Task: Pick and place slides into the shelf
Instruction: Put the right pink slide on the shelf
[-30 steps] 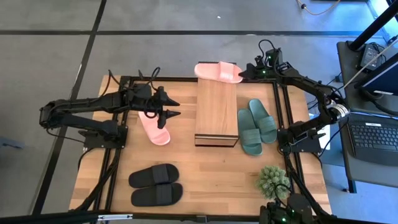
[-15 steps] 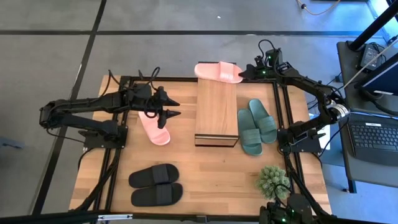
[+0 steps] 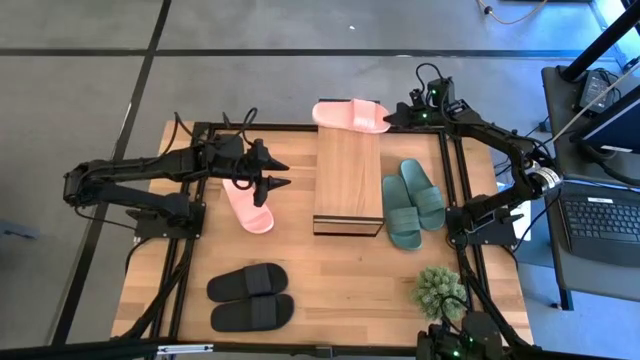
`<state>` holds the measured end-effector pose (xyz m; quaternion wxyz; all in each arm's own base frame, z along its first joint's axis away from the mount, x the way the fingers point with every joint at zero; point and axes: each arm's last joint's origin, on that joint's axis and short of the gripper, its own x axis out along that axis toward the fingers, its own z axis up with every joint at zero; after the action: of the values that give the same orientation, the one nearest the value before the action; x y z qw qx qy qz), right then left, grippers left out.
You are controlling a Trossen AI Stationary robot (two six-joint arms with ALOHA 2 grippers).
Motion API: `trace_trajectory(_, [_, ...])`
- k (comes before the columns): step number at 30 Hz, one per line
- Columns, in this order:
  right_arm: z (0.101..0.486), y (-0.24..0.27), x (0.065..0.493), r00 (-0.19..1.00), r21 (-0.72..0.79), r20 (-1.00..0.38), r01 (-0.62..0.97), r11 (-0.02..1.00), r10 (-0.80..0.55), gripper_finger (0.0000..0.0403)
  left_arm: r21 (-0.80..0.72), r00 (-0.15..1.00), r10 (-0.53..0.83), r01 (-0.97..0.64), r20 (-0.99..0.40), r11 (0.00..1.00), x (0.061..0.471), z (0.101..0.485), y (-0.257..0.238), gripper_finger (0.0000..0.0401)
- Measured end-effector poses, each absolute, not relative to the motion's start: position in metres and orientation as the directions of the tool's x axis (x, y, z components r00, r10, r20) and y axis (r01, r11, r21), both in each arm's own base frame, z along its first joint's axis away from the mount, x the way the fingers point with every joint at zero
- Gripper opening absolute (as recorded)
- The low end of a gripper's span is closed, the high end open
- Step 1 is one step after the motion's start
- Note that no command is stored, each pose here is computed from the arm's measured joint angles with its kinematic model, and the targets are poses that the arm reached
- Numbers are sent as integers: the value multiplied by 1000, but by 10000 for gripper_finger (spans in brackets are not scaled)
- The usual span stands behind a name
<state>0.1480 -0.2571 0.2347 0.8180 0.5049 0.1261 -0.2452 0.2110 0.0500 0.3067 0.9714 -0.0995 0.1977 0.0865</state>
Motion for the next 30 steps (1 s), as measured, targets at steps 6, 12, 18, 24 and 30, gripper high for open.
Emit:
trace_trajectory(6, [235, -257, 148, 848, 749, -454, 529, 398, -273, 85, -159, 907, 129, -208, -401, 965, 211, 307, 50, 197])
trace_trajectory(12, [234, -257, 148, 847, 728, -456, 531, 433, -272, 137, -159, 907, 129, -207, -401, 965, 211, 307, 50, 197])
trace_trajectory(18, [235, -257, 148, 849, 740, -452, 528, 416, -274, 224, -159, 907, 129, -207, -401, 965, 211, 307, 50, 197])
trace_trajectory(24, [238, -259, 149, 856, 732, -425, 516, 445, -294, 277, -159, 907, 129, -208, -401, 965, 211, 307, 50, 197])
trace_trajectory(30, [244, -265, 150, 833, 687, -391, 547, 478, -390, 283, -180, 906, 129, -216, -403, 960, 211, 307, 50, 197])
